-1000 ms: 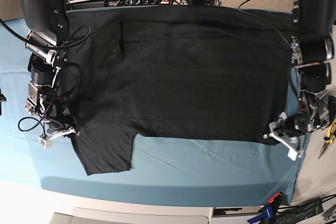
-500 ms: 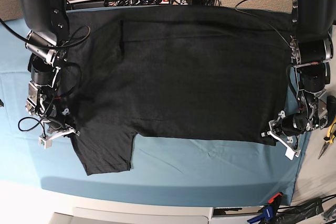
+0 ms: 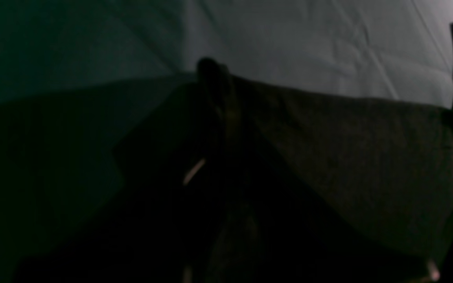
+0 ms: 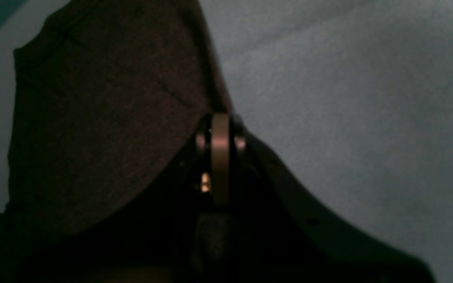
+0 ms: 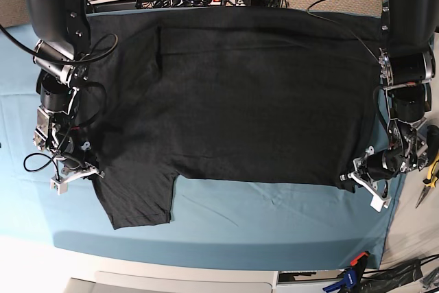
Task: Fold the T-shirt properly
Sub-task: 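Lift the hem with both grippers and fold it toward the collar edge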
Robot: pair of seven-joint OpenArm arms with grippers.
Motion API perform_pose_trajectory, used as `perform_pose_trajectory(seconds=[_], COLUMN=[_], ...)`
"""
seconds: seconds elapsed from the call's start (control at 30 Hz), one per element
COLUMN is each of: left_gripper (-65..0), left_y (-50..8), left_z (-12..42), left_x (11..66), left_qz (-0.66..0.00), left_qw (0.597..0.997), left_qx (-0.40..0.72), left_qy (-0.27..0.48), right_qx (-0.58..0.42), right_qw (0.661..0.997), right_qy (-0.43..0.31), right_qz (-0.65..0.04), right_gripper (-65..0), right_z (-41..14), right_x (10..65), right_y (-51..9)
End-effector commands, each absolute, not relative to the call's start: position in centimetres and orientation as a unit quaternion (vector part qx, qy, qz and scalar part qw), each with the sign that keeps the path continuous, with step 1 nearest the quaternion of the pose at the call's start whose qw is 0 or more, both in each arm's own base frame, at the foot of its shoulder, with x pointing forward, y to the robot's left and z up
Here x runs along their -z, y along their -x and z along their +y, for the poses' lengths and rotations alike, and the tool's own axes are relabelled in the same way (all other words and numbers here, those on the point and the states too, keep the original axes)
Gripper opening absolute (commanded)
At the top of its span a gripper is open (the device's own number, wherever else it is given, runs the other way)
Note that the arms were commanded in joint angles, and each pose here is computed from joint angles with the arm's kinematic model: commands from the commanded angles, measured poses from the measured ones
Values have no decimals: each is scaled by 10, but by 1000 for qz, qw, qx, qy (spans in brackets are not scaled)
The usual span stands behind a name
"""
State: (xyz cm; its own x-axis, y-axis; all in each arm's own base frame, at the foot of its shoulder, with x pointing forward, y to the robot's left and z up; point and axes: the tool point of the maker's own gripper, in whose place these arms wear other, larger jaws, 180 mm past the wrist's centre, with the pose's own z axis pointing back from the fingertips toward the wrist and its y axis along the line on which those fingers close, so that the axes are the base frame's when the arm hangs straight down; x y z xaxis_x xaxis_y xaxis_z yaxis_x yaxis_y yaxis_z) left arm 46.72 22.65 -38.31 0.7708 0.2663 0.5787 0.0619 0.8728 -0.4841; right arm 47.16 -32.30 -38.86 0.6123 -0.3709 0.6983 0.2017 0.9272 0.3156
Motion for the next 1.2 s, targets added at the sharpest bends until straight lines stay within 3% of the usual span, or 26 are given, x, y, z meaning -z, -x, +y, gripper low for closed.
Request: perform_pose_trajectory(seconds=[0.0,0.13,0.4,0.6,0.67,0.87,1.17], left_gripper=[-650,-650,-650,-650,-650,-650,-650], left_y=[-487,-484,-465,-436,-418,-405,-383], left_z=[233,234,237,238,240,259,265], left_x=[354,354,312,286,296,307,327], left_qz=[-371,-362,-365,-329,-288,-280,-261], left_qw=[894,896,850,809,828,839,853], left_qx=[-54,-54,-39,-49,-29,-43,-46], left_qy=[248,254,378,485,480,464,450], right_qx=[148,85,45,5,-21,-89,-90], right_qw=[892,883,854,835,833,846,879], right_qy=[-94,-128,-153,-179,-177,-130,-108], right_qz=[-416,-444,-495,-521,-524,-509,-456], right_gripper=[-650,-650,-650,-650,-650,-650,-650], right_z=[-334,-322,-317,-298,-293,-302,-327], right_x=[375,357,328,290,275,252,283], right_y=[-476,-477,-456,-436,-427,-394,-351])
